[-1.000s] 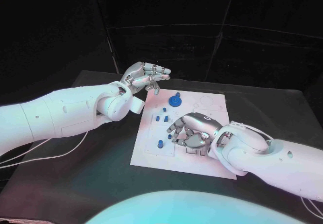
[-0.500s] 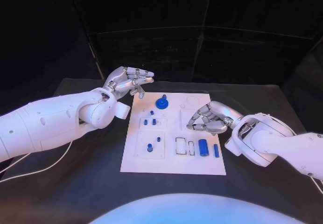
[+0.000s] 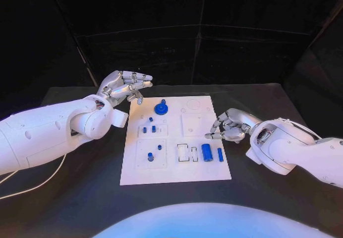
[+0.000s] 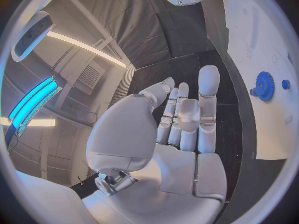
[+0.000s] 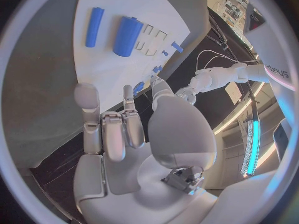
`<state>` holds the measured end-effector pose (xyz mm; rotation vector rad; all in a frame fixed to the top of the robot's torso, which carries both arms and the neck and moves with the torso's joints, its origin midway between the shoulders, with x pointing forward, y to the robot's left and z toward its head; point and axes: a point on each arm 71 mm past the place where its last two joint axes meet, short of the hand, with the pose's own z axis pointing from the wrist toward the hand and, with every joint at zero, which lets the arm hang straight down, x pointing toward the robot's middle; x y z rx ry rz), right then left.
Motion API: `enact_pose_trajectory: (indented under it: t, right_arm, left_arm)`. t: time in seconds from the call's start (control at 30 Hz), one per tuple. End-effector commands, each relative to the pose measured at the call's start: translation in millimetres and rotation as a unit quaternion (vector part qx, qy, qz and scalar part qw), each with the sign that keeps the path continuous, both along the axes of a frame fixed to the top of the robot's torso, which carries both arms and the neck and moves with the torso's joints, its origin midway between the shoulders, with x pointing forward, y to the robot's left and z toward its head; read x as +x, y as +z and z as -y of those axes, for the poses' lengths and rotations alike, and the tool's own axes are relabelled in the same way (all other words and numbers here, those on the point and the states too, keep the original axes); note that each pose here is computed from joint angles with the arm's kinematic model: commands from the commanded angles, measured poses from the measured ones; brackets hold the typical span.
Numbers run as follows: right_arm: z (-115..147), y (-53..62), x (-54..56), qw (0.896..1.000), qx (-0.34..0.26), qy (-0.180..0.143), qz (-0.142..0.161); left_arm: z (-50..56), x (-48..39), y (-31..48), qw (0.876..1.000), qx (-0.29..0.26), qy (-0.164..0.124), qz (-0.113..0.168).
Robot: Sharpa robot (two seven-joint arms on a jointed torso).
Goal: Assemble the parts on the task board
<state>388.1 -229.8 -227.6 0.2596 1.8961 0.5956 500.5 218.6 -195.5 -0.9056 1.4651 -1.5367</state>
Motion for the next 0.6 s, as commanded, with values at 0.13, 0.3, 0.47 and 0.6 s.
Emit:
enact_pose_trajectory:
  t: [0.13,0.3,0.47,0.6]
  right_arm:
    - [0,-2.0,-2.8,0.998,-0.064,0.001,0.018]
    - [-2,-4.8,-4.1,0.996,-0.083,0.007,0.017]
    - [-7,-10.8,-7.2,0.995,-0.094,0.018,0.004]
    - [-11,-16.3,-9.2,0.995,-0.1,0.027,-0.008]
  left_arm:
    - [0.0,-0.5,1.4,1.0,-0.002,0.0,0.002]
    - [-0.4,-0.6,1.4,1.0,-0.002,0.0,0.002]
    - [-0.2,-0.6,1.4,1.0,-0.002,-0.001,0.002]
    - [-0.5,-0.3,1.3,1.0,-0.002,-0.001,0.002]
